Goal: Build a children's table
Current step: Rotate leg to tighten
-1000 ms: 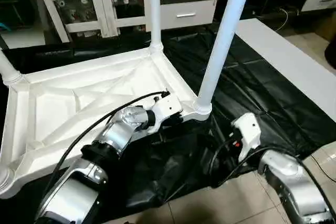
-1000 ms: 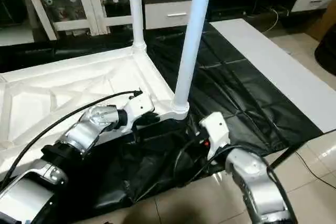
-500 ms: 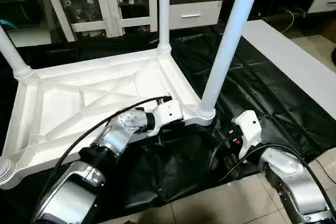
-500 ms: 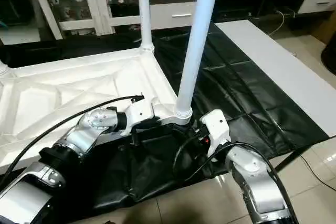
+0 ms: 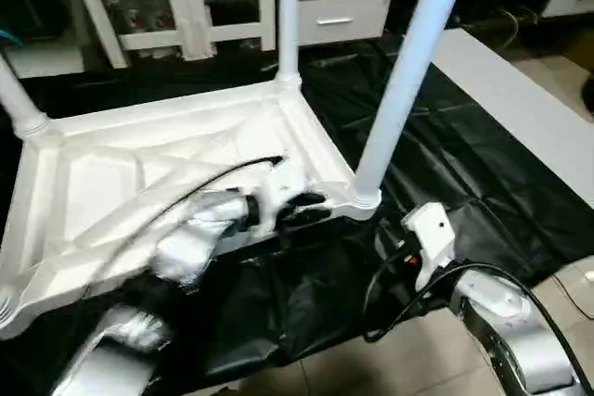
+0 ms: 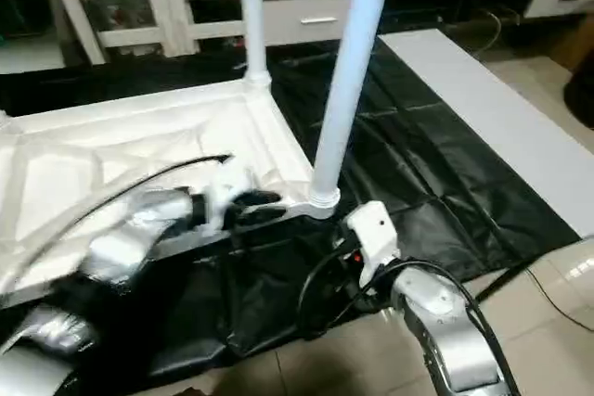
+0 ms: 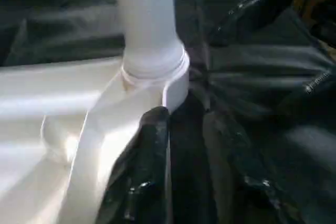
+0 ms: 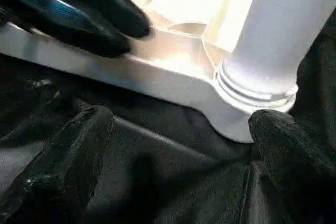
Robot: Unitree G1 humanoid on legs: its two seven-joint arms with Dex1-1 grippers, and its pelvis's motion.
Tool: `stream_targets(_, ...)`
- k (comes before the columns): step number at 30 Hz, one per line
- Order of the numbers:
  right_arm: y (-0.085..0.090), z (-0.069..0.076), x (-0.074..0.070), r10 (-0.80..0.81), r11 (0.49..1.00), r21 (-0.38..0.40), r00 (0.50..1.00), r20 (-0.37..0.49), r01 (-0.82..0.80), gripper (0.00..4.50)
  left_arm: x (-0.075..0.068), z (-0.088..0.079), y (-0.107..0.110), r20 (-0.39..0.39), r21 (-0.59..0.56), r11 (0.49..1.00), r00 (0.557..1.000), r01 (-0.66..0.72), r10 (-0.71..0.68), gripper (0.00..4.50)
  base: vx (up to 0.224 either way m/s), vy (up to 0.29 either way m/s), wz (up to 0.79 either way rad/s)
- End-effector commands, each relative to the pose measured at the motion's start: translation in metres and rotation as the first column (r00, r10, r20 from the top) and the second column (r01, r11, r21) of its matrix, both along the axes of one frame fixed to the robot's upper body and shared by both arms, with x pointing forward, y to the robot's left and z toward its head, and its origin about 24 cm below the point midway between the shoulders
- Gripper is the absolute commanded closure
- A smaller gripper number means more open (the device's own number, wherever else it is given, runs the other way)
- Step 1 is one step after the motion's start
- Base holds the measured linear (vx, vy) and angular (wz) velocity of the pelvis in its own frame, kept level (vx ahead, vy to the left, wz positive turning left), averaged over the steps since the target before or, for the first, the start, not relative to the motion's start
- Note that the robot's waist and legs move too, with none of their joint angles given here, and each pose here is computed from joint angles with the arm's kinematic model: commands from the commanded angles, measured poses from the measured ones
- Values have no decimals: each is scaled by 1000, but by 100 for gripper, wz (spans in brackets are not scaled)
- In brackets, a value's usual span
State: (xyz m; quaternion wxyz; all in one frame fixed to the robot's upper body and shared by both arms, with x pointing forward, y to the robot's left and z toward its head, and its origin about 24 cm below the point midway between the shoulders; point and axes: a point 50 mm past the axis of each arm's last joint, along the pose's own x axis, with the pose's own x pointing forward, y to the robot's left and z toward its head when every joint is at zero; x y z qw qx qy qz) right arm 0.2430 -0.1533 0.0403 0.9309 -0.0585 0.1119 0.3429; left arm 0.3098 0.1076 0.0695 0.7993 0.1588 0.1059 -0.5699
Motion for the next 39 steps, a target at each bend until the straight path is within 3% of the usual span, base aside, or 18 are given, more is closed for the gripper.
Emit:
stream_targets(1, -3, 2, 0, -1, 1000, -8, 1000, 4, 1, 0, -14, 5, 5, -68, -8, 995, 993, 96, -96, 305, 0, 0, 0)
stream_targets(2, -3, 1, 0, -2, 1000, -8, 1000, 3, 2, 0, -26, 7, 11, -129, -10, 987, 979, 161, -161, 305, 0, 0, 0)
stream_targets(5, 1, 1, 1, 26, 1000, -11, 1000, 2, -26, 0, -42, 3, 23, -216, 75, 974, 957, 213, -193, 305, 0, 0, 0)
stream_targets(9, 3, 1, 2, 35, 999, -12, 999, 4, -35, 0, -43, -2, 27, -214, 162, 968, 965, 190, -153, 305, 0, 0, 0)
stream_targets(12, 4, 1, 3, 35, 999, -13, 999, 7, -35, 0, -25, -9, 28, -91, 251, 967, 996, 34, -11, 305, 0, 0, 0)
stream_targets(17, 4, 2, 4, 33, 999, -12, 999, 13, -33, 0, -8, -1, 28, 42, 264, 959, 995, -100, 92, 305, 0, 0, 0)
stream_targets(28, 6, 0, 1, 26, 1000, -8, 1000, 15, -26, 0, 11, -3, 33, 189, 311, 922, 966, -229, 177, 305, 0, 0, 0)
stream_targets(31, 8, -1, 1, 29, 1000, -5, 999, 17, -29, 0, 17, -6, 37, 260, 342, 900, 947, -271, 187, 305, 0, 0, 0)
stream_targets(37, 9, -2, 0, 30, 1000, -4, 999, 19, -29, 0, 17, 7, 23, 252, 160, 954, 945, -254, 210, 305, 0, 0, 0)
stream_targets(39, 10, -1, -1, 21, 1000, 2, 999, 24, -21, 0, 7, 20, 17, 196, -78, 963, 943, -258, 269, 305, 0, 0, 0)
